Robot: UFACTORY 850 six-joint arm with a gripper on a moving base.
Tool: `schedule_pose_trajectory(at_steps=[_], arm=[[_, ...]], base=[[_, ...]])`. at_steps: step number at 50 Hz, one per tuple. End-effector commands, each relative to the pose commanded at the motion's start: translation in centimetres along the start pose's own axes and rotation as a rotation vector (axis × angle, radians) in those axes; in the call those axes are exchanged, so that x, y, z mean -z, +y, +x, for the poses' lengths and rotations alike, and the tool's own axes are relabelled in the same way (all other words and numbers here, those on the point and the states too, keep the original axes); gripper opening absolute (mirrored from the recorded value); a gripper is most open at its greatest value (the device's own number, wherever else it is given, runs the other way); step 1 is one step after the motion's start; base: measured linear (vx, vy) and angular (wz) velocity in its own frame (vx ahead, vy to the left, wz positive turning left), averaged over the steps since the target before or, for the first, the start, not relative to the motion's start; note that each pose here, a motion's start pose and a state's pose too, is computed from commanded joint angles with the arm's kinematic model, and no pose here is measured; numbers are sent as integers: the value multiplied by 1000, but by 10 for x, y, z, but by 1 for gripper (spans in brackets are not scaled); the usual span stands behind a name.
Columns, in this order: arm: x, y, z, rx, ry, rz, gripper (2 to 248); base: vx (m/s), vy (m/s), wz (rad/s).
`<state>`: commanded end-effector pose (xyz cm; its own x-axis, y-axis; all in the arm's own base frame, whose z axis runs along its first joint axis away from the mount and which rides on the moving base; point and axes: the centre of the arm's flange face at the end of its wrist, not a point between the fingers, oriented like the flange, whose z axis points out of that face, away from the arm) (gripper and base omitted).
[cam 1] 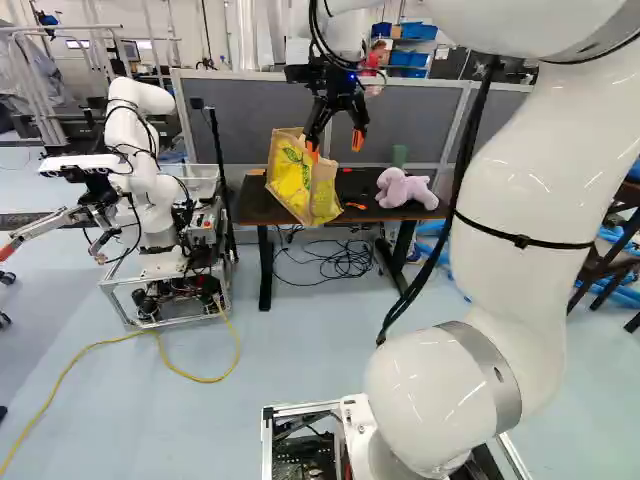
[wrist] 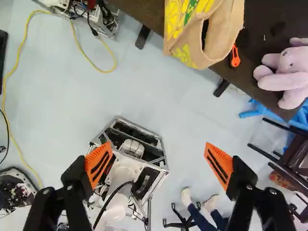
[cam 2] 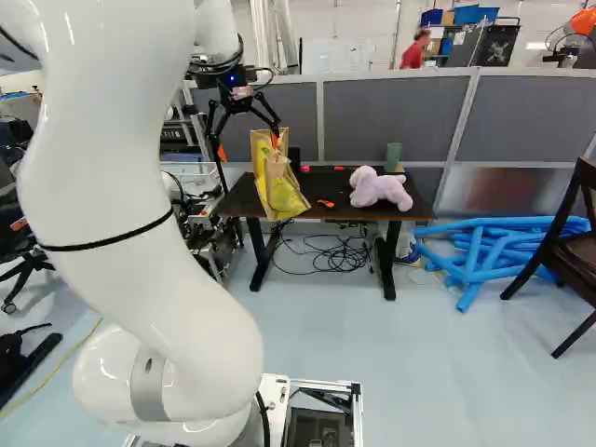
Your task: Pick up the bag on the ground and place it on the table
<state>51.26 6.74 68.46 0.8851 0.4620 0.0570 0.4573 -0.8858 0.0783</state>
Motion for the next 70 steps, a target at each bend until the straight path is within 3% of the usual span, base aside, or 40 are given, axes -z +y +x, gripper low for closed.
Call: schedule_pose_trajectory(at_steps=[35, 70], arm=[[-49, 1, -14, -58, 146, -38, 247], [-120, -3, -47, -150, 370, -89, 247]], base=[[0, 0, 0], [0, 0, 0]])
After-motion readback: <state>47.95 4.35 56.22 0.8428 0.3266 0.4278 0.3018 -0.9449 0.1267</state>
